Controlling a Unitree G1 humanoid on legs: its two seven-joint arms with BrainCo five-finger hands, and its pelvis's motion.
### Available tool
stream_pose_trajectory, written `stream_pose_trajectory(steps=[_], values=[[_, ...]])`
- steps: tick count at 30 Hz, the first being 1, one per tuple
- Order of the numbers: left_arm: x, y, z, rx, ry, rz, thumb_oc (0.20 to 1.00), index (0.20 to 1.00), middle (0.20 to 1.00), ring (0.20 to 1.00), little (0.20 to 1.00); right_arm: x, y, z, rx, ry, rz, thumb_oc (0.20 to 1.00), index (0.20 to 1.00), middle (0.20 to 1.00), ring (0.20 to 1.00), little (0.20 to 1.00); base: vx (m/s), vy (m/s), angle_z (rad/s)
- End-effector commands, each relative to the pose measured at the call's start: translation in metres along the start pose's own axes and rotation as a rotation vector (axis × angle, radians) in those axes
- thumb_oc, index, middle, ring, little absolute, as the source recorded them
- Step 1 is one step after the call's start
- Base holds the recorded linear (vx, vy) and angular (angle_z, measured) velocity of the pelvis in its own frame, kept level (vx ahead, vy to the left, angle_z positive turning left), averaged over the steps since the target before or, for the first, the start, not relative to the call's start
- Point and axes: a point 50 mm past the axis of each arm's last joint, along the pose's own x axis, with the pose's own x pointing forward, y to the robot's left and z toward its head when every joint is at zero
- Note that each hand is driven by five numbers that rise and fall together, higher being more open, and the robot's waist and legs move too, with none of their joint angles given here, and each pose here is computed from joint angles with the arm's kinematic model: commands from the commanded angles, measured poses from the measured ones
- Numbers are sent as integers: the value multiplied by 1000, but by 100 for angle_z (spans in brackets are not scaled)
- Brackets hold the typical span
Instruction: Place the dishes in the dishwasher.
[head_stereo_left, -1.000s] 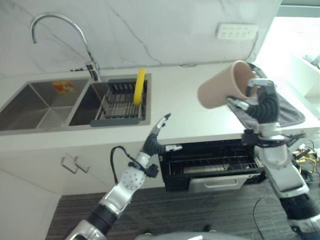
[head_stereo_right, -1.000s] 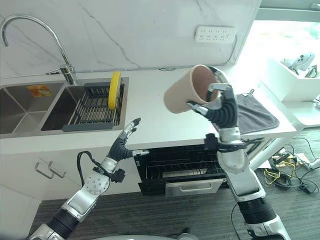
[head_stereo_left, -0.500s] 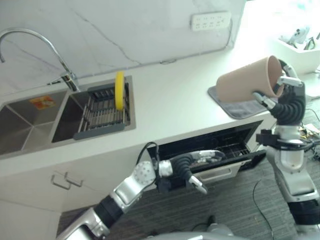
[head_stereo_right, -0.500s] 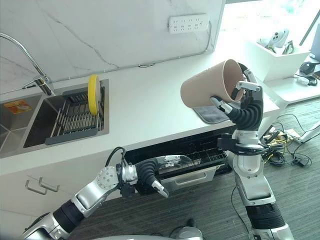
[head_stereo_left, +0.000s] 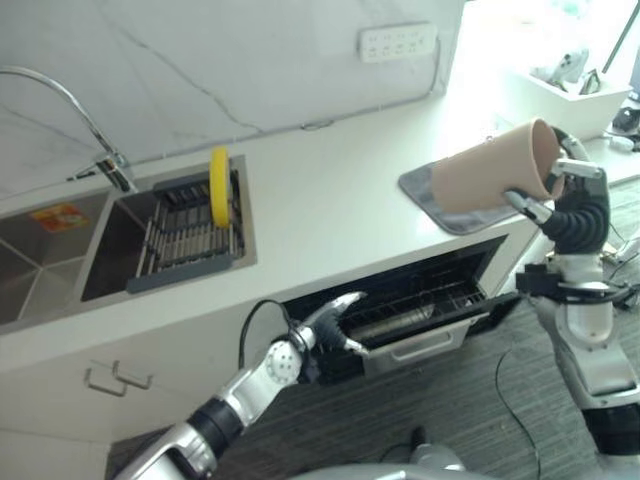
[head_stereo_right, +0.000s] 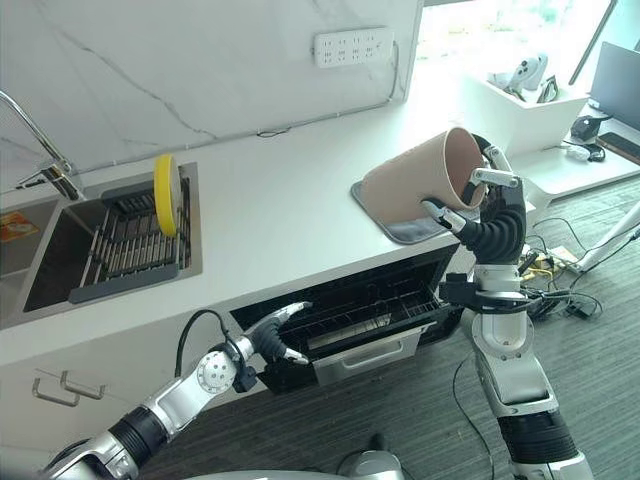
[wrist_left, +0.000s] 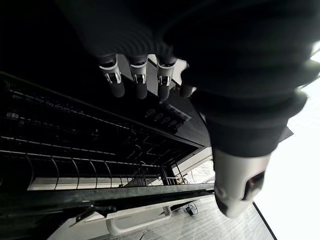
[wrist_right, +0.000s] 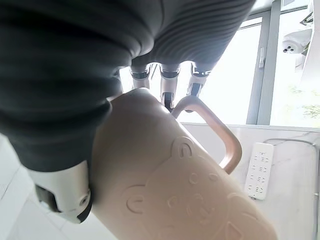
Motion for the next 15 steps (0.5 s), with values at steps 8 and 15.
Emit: stream_pose_trajectory(steps=[8, 15], values=[[-4, 16, -16, 106, 37, 117, 1000, 1000, 1000, 1000, 1000, -16, -32, 17, -67, -66, -7, 200, 200, 200, 200, 200, 6, -3, -3], [-4, 15, -21, 131, 54, 108, 1000, 1000, 1000, 1000, 1000, -30, -39, 9, -83, -25, 10, 200, 200, 200, 200, 200, 8, 6, -10]])
